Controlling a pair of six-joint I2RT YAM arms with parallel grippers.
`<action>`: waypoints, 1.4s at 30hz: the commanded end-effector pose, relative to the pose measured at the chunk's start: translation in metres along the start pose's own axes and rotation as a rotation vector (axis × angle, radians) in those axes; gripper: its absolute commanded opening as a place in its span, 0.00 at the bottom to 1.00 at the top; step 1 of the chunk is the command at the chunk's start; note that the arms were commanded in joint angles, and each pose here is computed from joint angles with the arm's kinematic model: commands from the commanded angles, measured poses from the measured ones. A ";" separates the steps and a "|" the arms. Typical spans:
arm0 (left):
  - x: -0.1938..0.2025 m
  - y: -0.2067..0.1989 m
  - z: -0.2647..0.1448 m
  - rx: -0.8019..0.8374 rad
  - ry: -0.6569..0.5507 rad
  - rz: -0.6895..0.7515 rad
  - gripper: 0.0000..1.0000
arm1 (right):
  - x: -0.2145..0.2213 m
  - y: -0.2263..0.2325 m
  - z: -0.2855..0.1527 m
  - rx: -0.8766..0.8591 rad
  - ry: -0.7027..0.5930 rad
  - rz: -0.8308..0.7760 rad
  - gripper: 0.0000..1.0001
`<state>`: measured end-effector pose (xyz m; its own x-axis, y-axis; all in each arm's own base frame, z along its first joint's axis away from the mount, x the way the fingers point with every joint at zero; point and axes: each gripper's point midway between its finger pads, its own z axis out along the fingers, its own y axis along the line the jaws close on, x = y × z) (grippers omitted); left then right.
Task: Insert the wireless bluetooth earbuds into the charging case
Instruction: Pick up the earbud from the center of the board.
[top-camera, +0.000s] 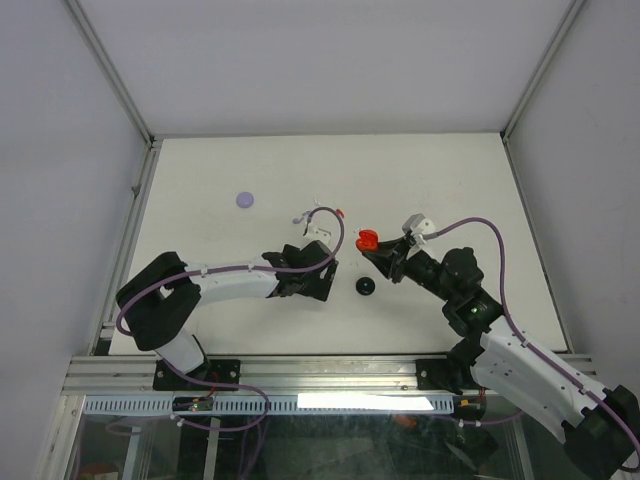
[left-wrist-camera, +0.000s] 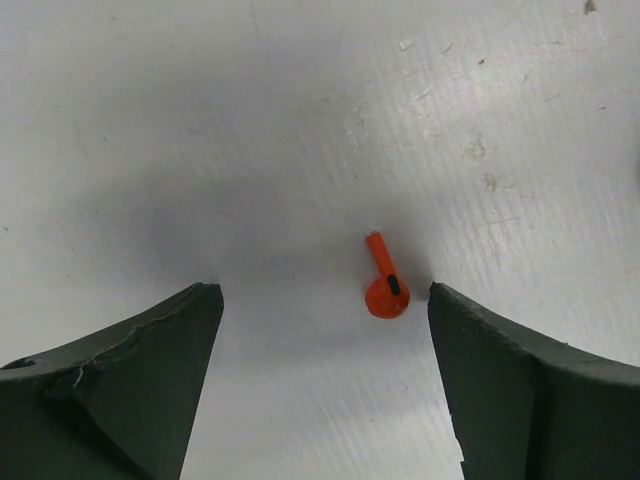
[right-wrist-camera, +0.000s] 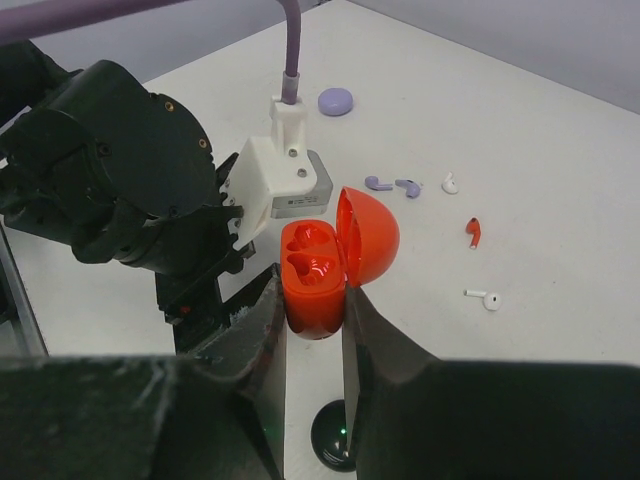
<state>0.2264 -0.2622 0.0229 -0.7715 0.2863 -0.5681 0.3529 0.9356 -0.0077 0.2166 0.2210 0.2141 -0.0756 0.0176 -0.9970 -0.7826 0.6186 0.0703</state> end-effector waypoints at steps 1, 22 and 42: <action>-0.007 0.018 -0.003 -0.120 -0.035 -0.019 0.86 | -0.021 0.003 0.001 -0.010 -0.079 -0.010 0.00; -0.009 0.066 -0.022 -0.247 -0.035 -0.132 0.80 | -0.018 0.006 0.006 -0.036 -0.068 0.003 0.00; -0.048 0.000 -0.029 0.040 0.022 -0.085 0.64 | -0.022 0.007 0.002 -0.031 -0.066 0.009 0.00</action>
<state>0.2471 -0.2524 0.0718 -0.8107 0.1576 -0.5639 0.2327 0.9705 -0.0633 0.2152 0.2252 0.2127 -0.0927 0.0263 -0.9953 -0.7937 0.6017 0.0898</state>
